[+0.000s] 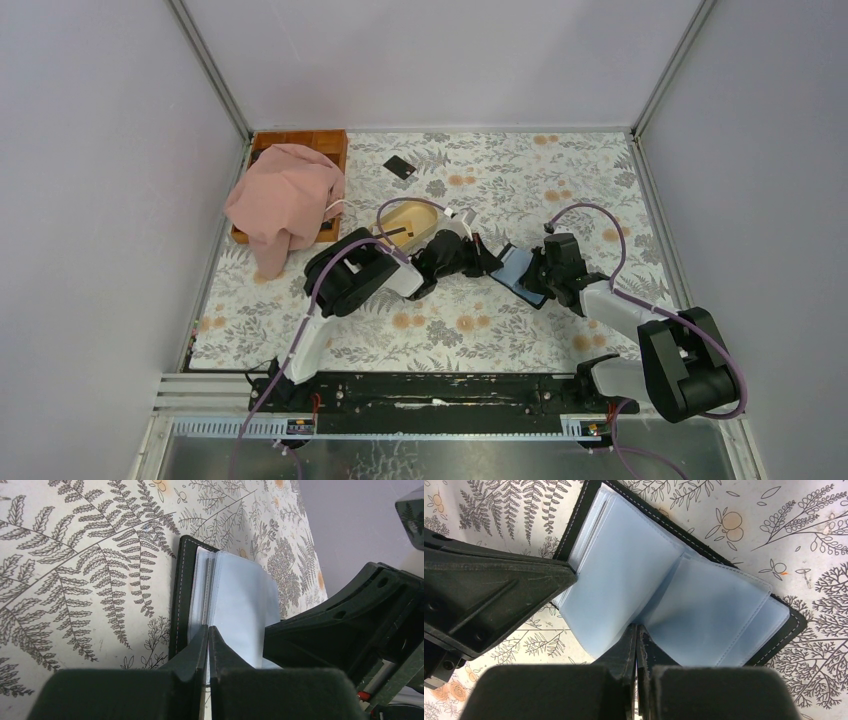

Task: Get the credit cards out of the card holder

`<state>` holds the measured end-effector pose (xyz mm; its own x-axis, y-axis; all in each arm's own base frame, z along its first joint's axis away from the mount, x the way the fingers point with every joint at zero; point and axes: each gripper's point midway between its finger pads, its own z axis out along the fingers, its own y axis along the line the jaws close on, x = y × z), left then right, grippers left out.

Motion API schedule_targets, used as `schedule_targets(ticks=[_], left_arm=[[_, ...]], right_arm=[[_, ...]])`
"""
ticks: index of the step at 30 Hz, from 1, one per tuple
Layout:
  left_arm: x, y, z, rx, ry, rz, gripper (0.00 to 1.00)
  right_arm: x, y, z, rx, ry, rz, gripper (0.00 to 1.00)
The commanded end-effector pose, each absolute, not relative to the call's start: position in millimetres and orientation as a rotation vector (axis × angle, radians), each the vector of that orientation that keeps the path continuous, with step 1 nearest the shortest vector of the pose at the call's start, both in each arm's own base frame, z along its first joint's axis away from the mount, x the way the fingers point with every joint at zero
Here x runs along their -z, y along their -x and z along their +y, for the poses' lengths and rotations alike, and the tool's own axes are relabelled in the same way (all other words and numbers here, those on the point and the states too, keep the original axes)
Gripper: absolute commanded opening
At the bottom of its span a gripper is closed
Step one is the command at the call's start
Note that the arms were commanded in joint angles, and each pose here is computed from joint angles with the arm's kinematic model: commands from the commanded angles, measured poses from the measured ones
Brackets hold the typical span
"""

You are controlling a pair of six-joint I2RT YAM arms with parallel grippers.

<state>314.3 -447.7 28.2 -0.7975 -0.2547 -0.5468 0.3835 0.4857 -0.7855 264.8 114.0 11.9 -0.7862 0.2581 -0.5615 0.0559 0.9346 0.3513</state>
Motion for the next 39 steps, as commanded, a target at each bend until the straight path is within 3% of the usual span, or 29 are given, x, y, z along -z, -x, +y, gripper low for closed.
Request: schedule_targets(ticks=[1,17,39], left_arm=[[-85,-212,-502,1.827,-0.422,2.012,0.04],[-97,-161,-510,1.979,-0.471,1.986,0.02],[-106,-165,-492,1.949,-0.459,1.958,0.0]], right_arm=[[-6,-266,126,-0.488,-0.201,2.451,0.0],[-32,-306,128,-0.513,-0.251,2.396,0.0],[-39,-310,165,-0.601,-0.123,2.408,0.0]])
